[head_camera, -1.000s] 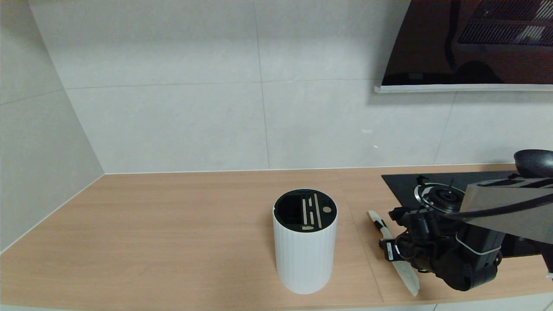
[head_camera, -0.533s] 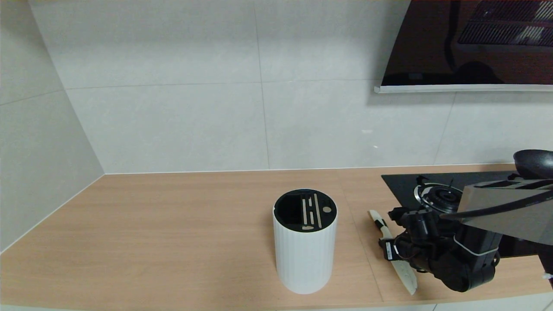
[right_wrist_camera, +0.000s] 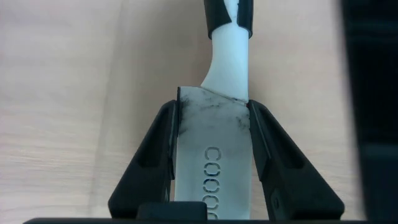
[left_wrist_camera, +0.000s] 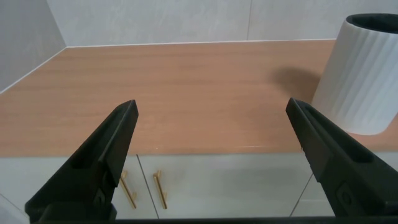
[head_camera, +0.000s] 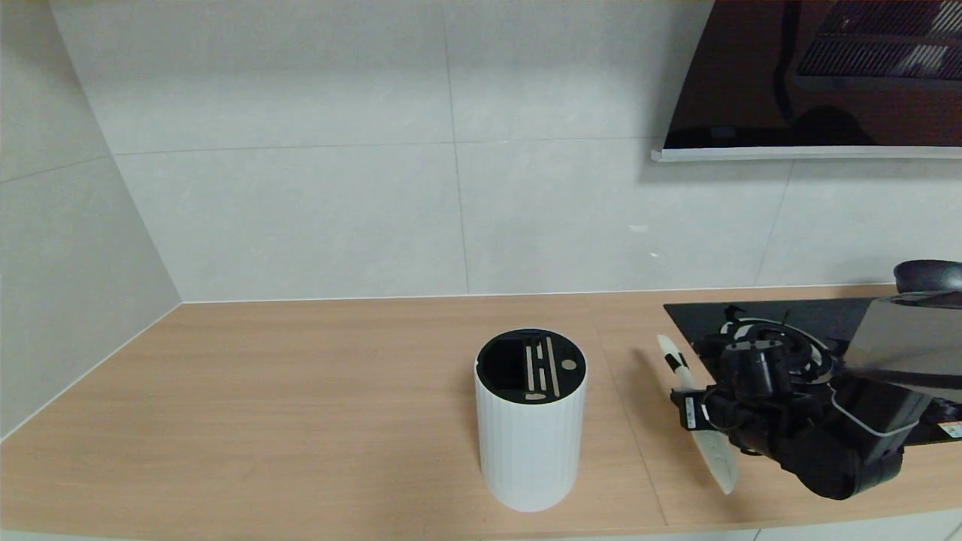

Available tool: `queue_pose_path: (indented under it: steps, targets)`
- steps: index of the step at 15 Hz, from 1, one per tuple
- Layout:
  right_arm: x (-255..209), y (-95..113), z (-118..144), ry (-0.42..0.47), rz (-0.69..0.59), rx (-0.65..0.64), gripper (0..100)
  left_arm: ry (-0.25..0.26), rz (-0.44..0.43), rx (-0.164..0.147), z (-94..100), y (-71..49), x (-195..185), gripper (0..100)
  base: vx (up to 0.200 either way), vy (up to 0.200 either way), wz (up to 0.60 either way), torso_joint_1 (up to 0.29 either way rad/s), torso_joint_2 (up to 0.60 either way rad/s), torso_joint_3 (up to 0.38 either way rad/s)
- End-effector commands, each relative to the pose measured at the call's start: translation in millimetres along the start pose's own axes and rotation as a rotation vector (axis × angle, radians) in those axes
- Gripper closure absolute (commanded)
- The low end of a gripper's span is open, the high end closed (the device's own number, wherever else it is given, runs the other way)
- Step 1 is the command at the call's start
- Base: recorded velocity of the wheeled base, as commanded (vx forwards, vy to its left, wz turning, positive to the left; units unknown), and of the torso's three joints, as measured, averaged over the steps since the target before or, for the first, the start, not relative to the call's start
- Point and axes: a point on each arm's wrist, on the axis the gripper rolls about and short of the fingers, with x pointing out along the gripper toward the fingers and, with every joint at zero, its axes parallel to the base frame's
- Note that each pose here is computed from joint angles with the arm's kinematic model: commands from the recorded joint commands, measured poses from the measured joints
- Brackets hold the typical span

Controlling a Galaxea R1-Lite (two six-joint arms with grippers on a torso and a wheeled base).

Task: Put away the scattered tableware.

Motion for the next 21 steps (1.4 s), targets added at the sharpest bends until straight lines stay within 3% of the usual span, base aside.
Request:
queue_pose_path:
  steps: [1, 3, 5, 6, 7, 8, 12, 15, 17, 18, 19, 21]
  targets:
    - [-29, 6, 23, -0.084, 0.031, 0.002, 100, 0.001, 0.001, 0.001, -0.1, 0.0, 0, 0, 0.0, 0.0, 0.0, 0.0, 0.0, 0.0]
    - [-44, 12, 31, -0.112, 0.056, -0.004, 100, -0.002, 0.001, -0.01, 0.2, 0.0, 0, 0, 0.0, 0.0, 0.0, 0.0, 0.0, 0.0]
    - [-76, 16, 52, -0.162, 0.086, -0.007, 100, -0.078, -0.018, -0.014, 22.3, 0.2, -7, 0, 0.0, 0.0, 0.0, 0.0, 0.0, 0.0]
    - [-92, 20, 62, -0.194, 0.105, -0.007, 100, -0.092, -0.07, -0.021, 30.3, -0.7, -11, 0, 0.0, 0.0, 0.0, 0.0, 0.0, 0.0]
    - [-104, 25, 69, -0.22, 0.129, -0.012, 100, -0.067, -0.144, -0.021, 37.2, -2.0, -11, 0, 0.0, 0.0, 0.0, 0.0, 0.0, 0.0]
    - [-115, 27, 82, -0.266, 0.148, -0.007, 100, -0.01, -0.232, -0.032, 50.2, -3.7, -7, 0, 0.0, 0.0, 0.0, 0.0, 0.0, 0.0]
    - [-147, 51, 128, -0.36, 0.249, -0.017, 100, 0.211, -0.488, -0.103, 135.1, -9.8, 62, 0, 0.0, 0.0, 0.0, 0.0, 0.0, 0.0]
    - [-166, 81, 143, -0.419, 0.39, -0.041, 100, 0.38, -0.542, -0.133, 161.1, -19.6, 152, 0, 0.0, 0.0, 0.0, 0.0, 0.0, 0.0]
    - [-171, 89, 138, -0.412, 0.422, -0.052, 100, 0.386, -0.585, -0.155, 161.1, -29.9, 177, 0, 0.0, 0.0, 0.0, 0.0, 0.0, 0.0]
    - [-171, 97, 131, -0.392, 0.45, -0.066, 100, 0.387, -0.665, -0.222, 157.2, -51.6, 201, 0, 0.0, 0.0, 0.0, 0.0, 0.0, 0.0]
    - [-173, 111, 124, -0.375, 0.492, -0.087, 100, 0.415, -0.738, -0.342, 149.6, -78.3, 218, 0, 0.0, 0.0, 0.0, 0.0, 0.0, 0.0]
    - [-176, 122, 118, -0.359, 0.524, -0.103, 100, 0.421, -0.779, -0.504, 144.4, -100.5, 229, 0, 0.0, 0.0, 0.0, 0.0, 0.0, 0.0]
